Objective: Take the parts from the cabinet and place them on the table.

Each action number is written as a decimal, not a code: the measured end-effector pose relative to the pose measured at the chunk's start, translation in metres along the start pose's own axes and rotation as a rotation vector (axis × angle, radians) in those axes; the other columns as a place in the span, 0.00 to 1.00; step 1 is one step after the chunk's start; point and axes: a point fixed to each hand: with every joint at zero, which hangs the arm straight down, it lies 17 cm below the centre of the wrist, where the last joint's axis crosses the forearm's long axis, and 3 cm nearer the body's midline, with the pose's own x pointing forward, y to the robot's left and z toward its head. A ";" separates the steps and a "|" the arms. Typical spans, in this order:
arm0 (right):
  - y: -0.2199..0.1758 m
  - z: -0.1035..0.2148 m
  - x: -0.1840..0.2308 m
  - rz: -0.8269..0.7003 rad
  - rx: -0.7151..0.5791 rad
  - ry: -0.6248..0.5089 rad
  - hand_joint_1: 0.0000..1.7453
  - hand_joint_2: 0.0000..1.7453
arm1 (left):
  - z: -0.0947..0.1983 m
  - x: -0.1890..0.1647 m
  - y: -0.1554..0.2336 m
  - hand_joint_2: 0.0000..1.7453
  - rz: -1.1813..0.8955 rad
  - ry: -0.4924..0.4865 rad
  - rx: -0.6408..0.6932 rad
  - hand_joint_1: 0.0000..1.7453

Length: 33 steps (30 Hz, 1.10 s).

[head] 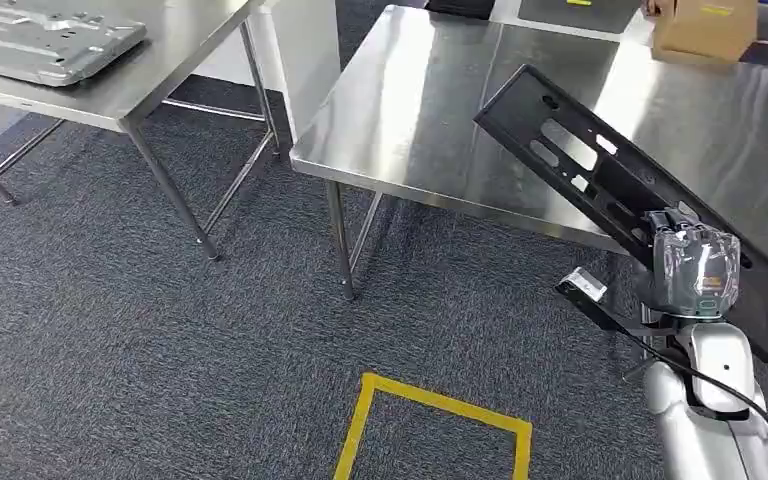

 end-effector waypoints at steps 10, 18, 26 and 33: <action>-0.002 -0.006 0.002 -0.001 -0.011 -0.001 1.00 1.00 | -0.001 0.000 0.001 1.00 0.000 0.005 0.007 0.00; -0.001 -0.006 0.005 0.001 -0.010 -0.006 1.00 1.00 | -0.002 -0.001 0.006 1.00 -0.003 0.008 0.014 0.00; 0.002 -0.005 0.011 0.033 0.001 -0.025 1.00 1.00 | 0.000 -0.005 0.002 1.00 0.006 0.030 0.011 0.00; 0.006 0.000 0.016 0.032 0.012 -0.028 1.00 1.00 | -0.001 -0.006 0.004 1.00 0.007 0.035 0.015 0.00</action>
